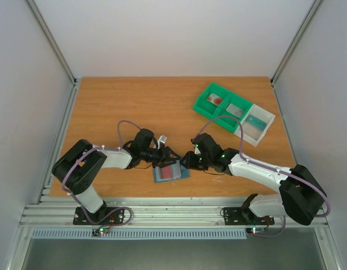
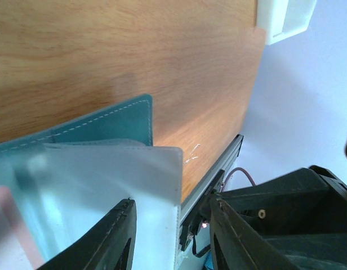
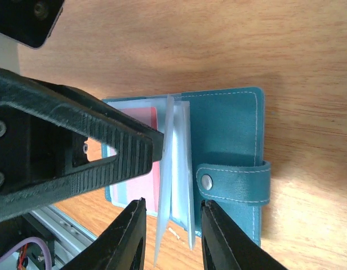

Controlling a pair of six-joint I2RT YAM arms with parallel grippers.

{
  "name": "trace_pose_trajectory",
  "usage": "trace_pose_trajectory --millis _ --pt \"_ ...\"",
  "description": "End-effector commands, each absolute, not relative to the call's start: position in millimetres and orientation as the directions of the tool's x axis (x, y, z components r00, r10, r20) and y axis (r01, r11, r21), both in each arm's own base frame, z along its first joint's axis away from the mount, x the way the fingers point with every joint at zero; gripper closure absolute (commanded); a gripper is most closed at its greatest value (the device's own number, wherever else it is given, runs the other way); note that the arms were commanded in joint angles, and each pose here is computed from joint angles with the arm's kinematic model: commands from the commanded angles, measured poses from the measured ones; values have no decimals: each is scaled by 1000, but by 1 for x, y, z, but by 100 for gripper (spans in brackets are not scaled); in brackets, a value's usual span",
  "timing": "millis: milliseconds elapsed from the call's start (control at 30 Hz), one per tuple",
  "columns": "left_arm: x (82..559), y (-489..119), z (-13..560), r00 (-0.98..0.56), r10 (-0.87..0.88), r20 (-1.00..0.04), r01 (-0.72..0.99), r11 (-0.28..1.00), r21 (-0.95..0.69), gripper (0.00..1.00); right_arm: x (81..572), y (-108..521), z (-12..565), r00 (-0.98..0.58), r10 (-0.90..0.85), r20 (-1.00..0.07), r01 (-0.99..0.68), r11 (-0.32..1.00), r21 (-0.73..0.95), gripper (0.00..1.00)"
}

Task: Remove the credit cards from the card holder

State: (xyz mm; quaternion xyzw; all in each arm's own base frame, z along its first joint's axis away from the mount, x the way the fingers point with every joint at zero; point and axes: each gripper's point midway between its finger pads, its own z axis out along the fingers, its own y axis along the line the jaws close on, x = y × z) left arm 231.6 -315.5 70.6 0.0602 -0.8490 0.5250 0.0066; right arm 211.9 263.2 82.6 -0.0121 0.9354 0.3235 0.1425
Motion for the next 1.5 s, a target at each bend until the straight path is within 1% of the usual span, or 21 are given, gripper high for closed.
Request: trace_pose_trajectory --millis 0,167,500,733,867,967,1067,1467 --pt "239 -318 72 -991 -120 61 -109 446 -889 62 211 252 88 -949 63 -308 -130 813 568 72" --pt "240 -313 71 -992 -121 32 -89 496 -864 63 212 252 98 -942 74 -328 -139 803 579 72" --pt "238 -307 74 -992 -125 9 -72 517 -853 61 211 264 120 -939 73 -336 -169 752 637 68" --pt "240 -287 74 -985 -171 -15 -86 565 -821 61 209 286 130 -953 54 -297 -185 673 716 68" --pt "239 -272 66 -979 -205 -9 -113 573 -812 60 208 297 123 -964 29 -264 -181 659 731 69" --pt "236 -264 60 -981 -194 -16 -99 569 -816 57 208 303 114 -972 8 -233 -168 671 722 69" --pt "230 -256 53 -979 -202 -5 -112 567 -816 57 210 310 106 -978 -14 -210 -164 676 718 72" --pt "224 -242 43 -974 -225 -13 -127 596 -793 62 218 322 62 -988 -70 -140 -147 725 673 77"
